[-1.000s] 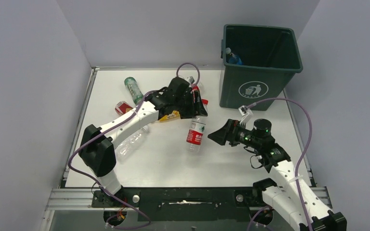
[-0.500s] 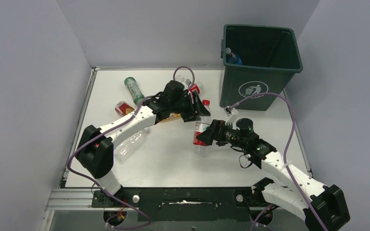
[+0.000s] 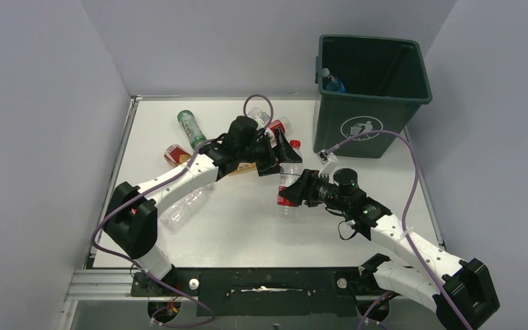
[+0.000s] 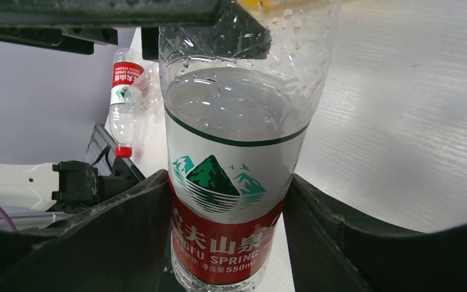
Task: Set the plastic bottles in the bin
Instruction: Pick up the plastic bottle at the center of the board.
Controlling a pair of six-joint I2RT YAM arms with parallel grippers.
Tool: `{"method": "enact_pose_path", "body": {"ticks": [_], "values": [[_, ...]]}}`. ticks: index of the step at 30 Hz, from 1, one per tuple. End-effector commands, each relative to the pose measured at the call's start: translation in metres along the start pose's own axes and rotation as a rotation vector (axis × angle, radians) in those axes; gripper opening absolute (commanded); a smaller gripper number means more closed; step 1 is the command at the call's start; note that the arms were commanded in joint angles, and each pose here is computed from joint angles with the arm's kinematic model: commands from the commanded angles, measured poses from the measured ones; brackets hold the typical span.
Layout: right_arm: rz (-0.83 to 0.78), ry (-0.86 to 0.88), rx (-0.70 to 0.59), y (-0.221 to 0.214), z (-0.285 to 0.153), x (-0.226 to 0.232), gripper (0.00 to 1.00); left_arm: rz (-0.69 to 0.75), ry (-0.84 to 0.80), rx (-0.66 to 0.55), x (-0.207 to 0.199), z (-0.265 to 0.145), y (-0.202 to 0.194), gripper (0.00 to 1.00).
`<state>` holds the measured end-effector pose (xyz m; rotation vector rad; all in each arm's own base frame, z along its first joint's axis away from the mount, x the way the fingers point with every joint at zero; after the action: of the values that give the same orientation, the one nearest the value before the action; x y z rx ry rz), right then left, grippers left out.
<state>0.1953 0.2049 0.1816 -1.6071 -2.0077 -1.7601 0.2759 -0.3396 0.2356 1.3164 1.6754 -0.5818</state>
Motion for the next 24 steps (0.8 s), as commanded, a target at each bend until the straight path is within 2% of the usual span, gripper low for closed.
{"method": "enact_pose_path", "body": {"ticks": [1, 6, 14, 20, 24], "values": [[-0.043, 0.024, -0.111, 0.031, -0.005, 0.017, 0.54, 0.077, -0.102, -0.023, -0.024, -0.025, 0.004, 0.87], [-0.051, 0.012, -0.125, 0.036, -0.011, 0.020, 0.53, 0.204, -0.093, -0.089, -0.030, -0.051, 0.013, 0.87], [-0.155, -0.054, -0.171, 0.076, -0.028, 0.038, 0.53, 0.419, 0.107, -0.299, -0.029, -0.122, 0.029, 0.87], [-0.261, -0.093, -0.253, 0.131, -0.052, 0.062, 0.53, 0.404, 0.306, -0.355, 0.008, -0.156, 0.045, 0.87], [-0.332, -0.112, -0.338, 0.183, -0.073, 0.080, 0.53, 0.378, 0.399, -0.371, 0.032, -0.172, 0.059, 0.87]]}}
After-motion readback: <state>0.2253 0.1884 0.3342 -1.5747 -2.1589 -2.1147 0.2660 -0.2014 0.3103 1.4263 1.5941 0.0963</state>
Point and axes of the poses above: each gripper's point midway between its finger pads, its own z axis out along the fingers, its own x axis along the line the jaws close on, y = z × x, the point moved 5 cm from there along -z, back along the fingers, and after that the axes turned 7 degrees about -z, right-handed, at the moved point
